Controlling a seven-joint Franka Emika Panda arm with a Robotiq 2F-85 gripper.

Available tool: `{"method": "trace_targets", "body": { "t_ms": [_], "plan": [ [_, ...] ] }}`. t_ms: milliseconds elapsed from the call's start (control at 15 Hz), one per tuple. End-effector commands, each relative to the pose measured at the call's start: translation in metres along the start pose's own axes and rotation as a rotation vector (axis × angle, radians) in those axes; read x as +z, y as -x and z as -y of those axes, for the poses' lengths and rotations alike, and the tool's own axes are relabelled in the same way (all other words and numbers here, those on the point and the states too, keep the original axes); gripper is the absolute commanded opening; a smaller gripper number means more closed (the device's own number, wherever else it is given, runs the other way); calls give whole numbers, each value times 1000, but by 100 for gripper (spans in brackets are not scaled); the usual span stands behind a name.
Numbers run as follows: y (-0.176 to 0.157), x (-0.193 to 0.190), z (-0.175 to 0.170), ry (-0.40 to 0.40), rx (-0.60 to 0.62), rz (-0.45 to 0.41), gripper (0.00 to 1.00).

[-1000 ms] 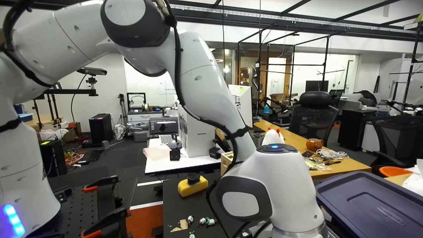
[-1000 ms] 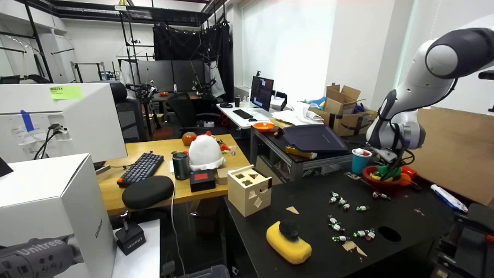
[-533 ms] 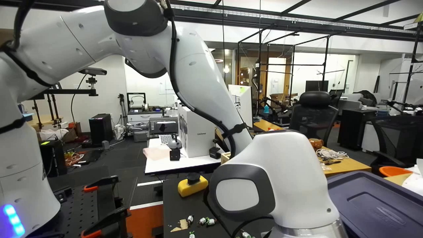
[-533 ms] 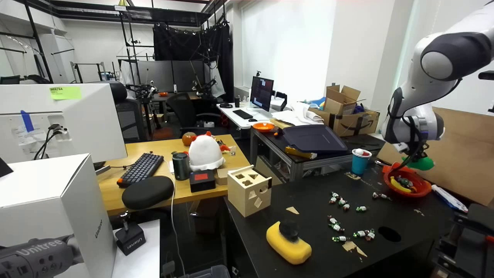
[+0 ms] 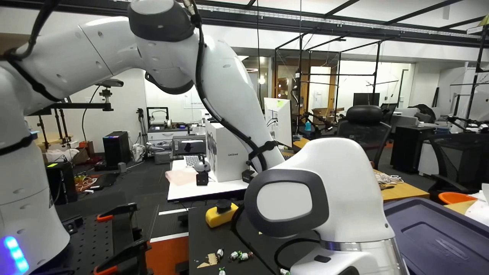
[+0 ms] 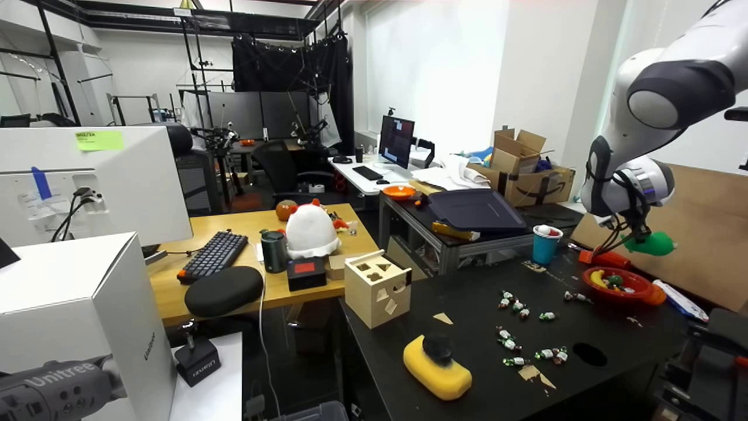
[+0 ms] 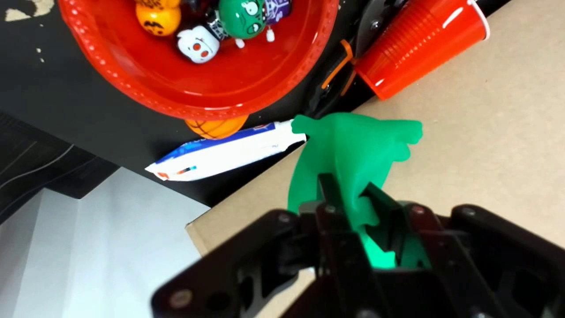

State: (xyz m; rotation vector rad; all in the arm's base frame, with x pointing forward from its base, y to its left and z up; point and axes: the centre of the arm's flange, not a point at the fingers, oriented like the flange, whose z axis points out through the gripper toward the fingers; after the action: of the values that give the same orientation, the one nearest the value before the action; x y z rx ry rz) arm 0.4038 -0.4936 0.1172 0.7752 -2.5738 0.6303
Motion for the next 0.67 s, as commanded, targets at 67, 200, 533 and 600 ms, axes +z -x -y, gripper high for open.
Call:
{"method": "trace_targets", "body": {
  "t_ms": [67, 200, 533, 600],
  "plan": [
    [4, -8, 0, 24, 0, -21, 4],
    [-1, -7, 9, 41, 15, -48, 4],
    [-11, -11, 25, 80, 105, -235, 64],
    [-9, -11, 25, 83, 104, -254, 71]
  ]
}}
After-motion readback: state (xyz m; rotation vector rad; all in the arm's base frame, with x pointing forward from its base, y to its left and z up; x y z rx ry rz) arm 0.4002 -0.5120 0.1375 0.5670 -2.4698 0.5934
